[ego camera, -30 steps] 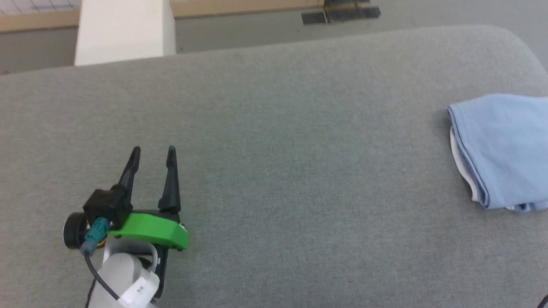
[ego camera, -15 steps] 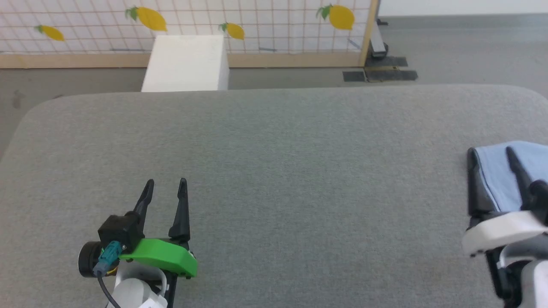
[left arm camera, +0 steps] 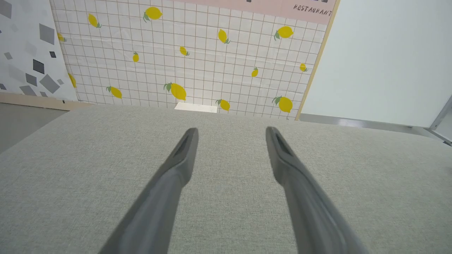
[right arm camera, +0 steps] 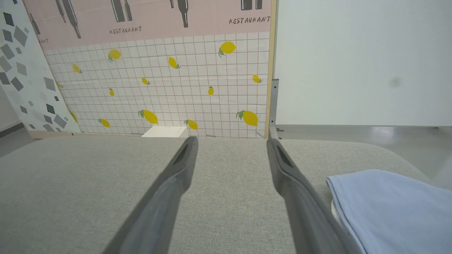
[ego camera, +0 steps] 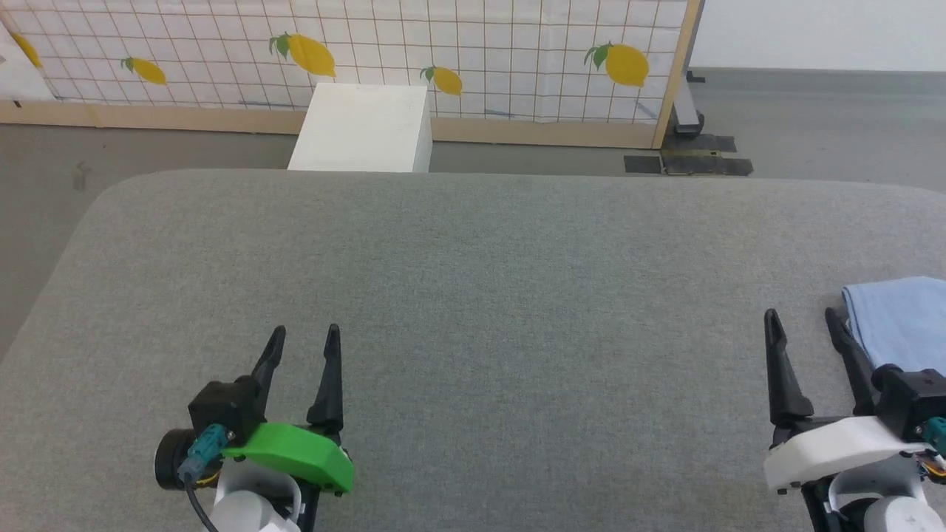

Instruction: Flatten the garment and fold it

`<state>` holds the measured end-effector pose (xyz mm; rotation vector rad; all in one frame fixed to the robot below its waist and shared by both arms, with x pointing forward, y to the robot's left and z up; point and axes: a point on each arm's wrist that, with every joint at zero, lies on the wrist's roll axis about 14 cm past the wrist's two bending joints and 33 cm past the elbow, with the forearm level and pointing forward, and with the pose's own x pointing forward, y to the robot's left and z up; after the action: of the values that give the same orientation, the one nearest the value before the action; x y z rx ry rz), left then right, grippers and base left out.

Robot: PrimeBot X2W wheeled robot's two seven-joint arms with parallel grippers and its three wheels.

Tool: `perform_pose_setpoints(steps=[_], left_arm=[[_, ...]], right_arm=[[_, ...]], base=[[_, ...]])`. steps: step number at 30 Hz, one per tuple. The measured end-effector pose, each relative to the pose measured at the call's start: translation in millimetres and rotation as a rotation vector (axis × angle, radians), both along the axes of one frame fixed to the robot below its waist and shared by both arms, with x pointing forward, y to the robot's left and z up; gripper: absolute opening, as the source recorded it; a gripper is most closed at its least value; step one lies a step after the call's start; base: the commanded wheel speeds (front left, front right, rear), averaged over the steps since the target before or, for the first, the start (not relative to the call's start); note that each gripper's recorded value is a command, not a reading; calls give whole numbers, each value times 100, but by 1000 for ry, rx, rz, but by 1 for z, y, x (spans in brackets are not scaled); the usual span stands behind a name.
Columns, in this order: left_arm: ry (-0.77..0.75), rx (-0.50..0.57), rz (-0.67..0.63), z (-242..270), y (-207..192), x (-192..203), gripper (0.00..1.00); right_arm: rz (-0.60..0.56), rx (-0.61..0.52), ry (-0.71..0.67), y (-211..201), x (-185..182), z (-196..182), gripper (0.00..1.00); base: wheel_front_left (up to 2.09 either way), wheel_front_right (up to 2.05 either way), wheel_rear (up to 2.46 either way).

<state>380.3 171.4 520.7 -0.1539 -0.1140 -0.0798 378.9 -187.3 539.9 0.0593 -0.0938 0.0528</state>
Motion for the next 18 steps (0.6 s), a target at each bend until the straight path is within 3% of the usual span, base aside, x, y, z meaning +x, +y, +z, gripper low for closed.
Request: perform_pose_setpoints(steps=[16,17,18], left_arm=[[24,-16,-14,-8,-5,-2,100],[25,-16,-14,-8,-5,-2,0],[26,-16,-14,-8,-4,-1,0]], right_arm=[[17,24,15,6,-2,-6,100],[16,25,17,6,-2,-7,0],[16,25,18,5,-2,-7,0]], base=[[0,0,0],[0,0,0],[0,0,0]])
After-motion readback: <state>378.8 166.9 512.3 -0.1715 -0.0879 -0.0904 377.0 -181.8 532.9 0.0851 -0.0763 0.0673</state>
